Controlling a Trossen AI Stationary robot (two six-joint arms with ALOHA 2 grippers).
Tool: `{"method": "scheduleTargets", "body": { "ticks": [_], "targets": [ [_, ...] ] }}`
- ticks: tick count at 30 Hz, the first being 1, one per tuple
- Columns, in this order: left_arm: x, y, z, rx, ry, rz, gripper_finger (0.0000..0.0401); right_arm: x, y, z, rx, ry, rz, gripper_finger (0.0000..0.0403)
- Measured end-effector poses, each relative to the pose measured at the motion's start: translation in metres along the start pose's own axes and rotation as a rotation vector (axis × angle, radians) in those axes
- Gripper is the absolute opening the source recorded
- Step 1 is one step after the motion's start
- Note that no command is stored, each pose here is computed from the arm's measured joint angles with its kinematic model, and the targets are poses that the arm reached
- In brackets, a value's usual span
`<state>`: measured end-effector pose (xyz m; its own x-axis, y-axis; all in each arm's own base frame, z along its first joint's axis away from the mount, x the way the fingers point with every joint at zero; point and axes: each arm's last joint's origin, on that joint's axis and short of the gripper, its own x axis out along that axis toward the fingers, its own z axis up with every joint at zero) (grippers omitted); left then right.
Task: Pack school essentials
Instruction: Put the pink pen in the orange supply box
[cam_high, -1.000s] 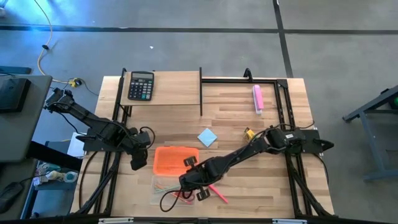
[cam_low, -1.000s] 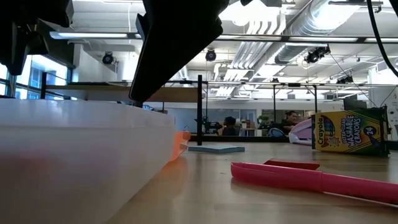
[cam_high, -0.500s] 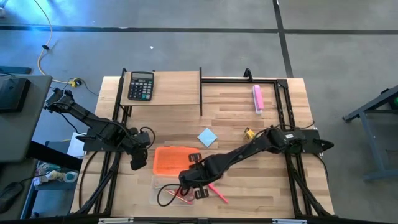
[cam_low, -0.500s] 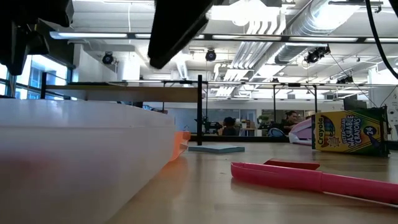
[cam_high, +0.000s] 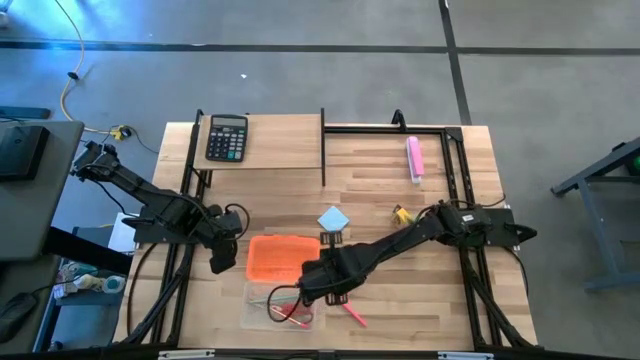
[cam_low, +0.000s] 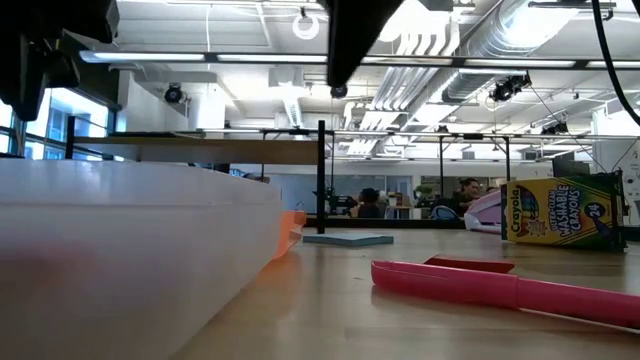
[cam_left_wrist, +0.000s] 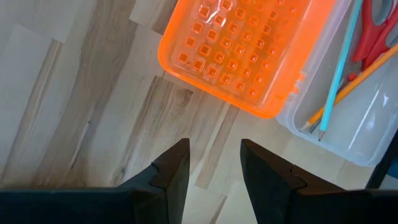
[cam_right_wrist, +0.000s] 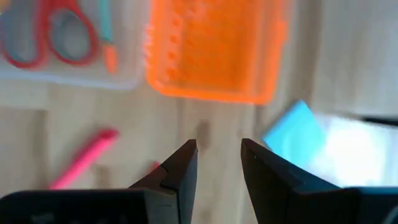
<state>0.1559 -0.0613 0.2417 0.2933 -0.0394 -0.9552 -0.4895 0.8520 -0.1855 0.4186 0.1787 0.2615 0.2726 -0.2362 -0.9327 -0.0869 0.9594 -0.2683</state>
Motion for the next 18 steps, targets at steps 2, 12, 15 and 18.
{"method": "scheduleTargets", "body": {
  "ticks": [2, 12, 15, 18],
  "targets": [
    [0.000, 0.000, 0.000, 0.000, -0.009, 0.006, 0.0131, -0.006, -0.004, -0.003, 0.012, 0.006, -0.033, 0.0116],
    [0.000, 0.000, 0.001, 0.008, -0.016, 0.011, 0.0131, -0.034, -0.023, -0.022, 0.065, 0.052, -0.169, 0.0116],
    [0.000, 0.000, 0.001, 0.017, -0.016, 0.011, 0.0131, -0.036, -0.027, -0.028, 0.093, 0.063, -0.179, 0.0116],
    [0.000, 0.000, 0.001, 0.017, -0.016, 0.011, 0.0131, -0.037, -0.031, -0.039, 0.130, 0.083, -0.176, 0.0116]
  ]
}}
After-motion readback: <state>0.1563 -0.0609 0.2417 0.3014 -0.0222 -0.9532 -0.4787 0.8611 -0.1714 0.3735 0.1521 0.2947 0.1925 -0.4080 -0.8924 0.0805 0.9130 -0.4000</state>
